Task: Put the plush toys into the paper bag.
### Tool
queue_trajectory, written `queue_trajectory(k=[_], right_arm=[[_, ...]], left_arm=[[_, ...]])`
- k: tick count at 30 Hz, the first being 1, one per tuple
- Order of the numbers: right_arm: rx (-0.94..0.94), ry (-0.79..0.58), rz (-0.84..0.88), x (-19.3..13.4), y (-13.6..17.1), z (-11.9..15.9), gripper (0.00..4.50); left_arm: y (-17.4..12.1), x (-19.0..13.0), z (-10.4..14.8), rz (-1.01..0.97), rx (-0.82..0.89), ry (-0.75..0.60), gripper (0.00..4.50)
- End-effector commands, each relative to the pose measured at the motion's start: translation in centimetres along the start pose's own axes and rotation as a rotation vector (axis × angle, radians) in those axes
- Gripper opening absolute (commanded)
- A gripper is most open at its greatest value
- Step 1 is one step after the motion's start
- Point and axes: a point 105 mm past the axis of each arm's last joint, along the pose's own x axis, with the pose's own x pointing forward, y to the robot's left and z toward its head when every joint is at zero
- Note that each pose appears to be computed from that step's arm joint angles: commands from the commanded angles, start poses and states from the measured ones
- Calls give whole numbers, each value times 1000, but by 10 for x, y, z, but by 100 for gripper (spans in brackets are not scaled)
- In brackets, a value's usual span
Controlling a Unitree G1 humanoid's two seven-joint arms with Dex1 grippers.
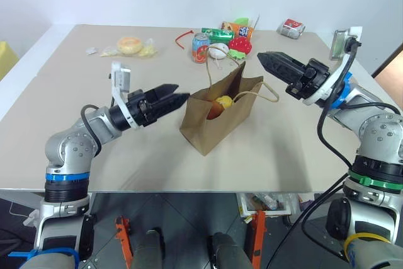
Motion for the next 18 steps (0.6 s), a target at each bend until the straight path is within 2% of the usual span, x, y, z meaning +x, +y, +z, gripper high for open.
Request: queue_trajectory(k=[1,5,9,11,12,14,15,17,18], right_arm=[[-63,-169,64,-9,21,50,351],[-129,-116,106,-25,35,54,351],[-215,205,114,-59,52,14,351],[-213,312,102,-75,55,-1,351],[-206,354,97,-81,56,-8,327],[-194,440,101,-91,59,-24,241],[-174,461,100,-95,60,-31,241],[-150,487,105,-101,60,-42,137],[-137,494,111,-103,61,-47,119]], left_arm=[[-4,-3,-4,-27,124,54,450],[-5,-13,-10,-57,163,114,450],[-12,-29,-15,-100,188,188,450],[-16,-34,-18,-113,204,226,450],[-18,-36,-20,-123,212,241,450],[-23,-39,-23,-144,214,269,450],[-25,-41,-25,-151,222,282,450],[-26,-43,-26,-147,246,293,450],[-25,-43,-25,-139,257,292,450]])
